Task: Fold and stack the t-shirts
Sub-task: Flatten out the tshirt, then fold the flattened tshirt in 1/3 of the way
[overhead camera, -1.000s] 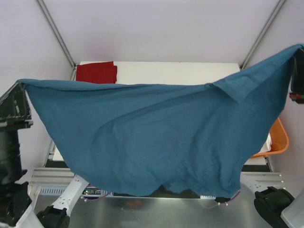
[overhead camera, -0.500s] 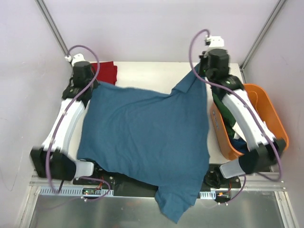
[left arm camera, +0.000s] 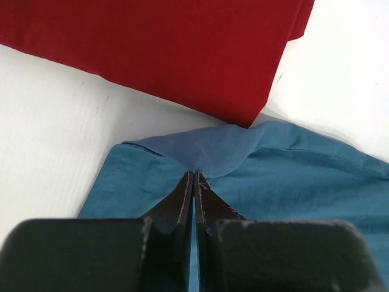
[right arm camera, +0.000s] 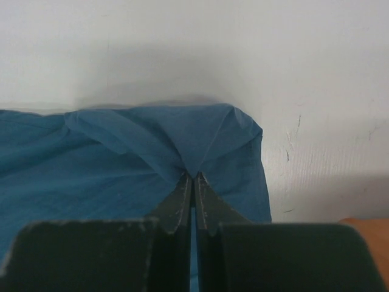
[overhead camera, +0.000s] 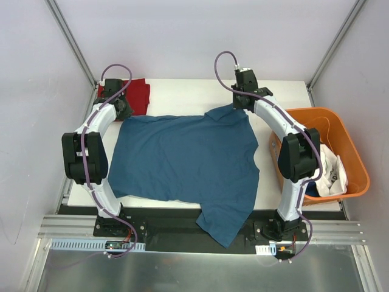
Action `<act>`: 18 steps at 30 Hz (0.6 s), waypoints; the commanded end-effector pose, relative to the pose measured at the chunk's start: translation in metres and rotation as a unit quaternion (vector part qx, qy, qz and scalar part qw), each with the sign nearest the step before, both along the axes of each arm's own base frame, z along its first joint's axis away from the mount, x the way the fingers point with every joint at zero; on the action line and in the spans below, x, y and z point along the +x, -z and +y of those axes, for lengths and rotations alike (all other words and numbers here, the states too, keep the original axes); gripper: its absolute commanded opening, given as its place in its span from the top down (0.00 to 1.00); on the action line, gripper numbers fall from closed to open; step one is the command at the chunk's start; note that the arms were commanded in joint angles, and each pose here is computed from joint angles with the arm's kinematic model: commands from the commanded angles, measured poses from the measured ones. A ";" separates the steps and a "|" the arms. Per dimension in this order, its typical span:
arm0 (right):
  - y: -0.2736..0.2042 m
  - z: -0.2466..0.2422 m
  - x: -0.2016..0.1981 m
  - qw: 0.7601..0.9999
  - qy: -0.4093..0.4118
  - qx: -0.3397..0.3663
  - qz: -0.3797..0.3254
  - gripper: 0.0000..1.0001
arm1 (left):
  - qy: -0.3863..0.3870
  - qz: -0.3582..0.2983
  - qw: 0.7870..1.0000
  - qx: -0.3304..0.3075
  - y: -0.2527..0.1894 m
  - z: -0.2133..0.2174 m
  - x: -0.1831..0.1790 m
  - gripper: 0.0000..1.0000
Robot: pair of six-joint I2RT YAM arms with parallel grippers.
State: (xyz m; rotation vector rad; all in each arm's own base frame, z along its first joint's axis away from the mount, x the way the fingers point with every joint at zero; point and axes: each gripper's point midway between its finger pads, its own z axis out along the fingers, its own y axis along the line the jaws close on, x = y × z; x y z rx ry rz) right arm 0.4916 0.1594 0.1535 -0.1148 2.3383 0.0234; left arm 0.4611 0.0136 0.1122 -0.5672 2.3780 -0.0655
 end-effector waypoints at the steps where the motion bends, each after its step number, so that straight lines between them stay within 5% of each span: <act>1: -0.054 0.002 -0.006 0.998 0.008 0.042 -0.050 0.99 | -0.010 -0.015 1.000 -0.011 -0.010 0.004 -0.005 1.00; 18: -0.060 -0.031 -0.144 0.995 0.028 0.095 0.017 0.99 | -0.133 -0.031 0.991 -0.002 -0.017 0.038 -0.104 1.00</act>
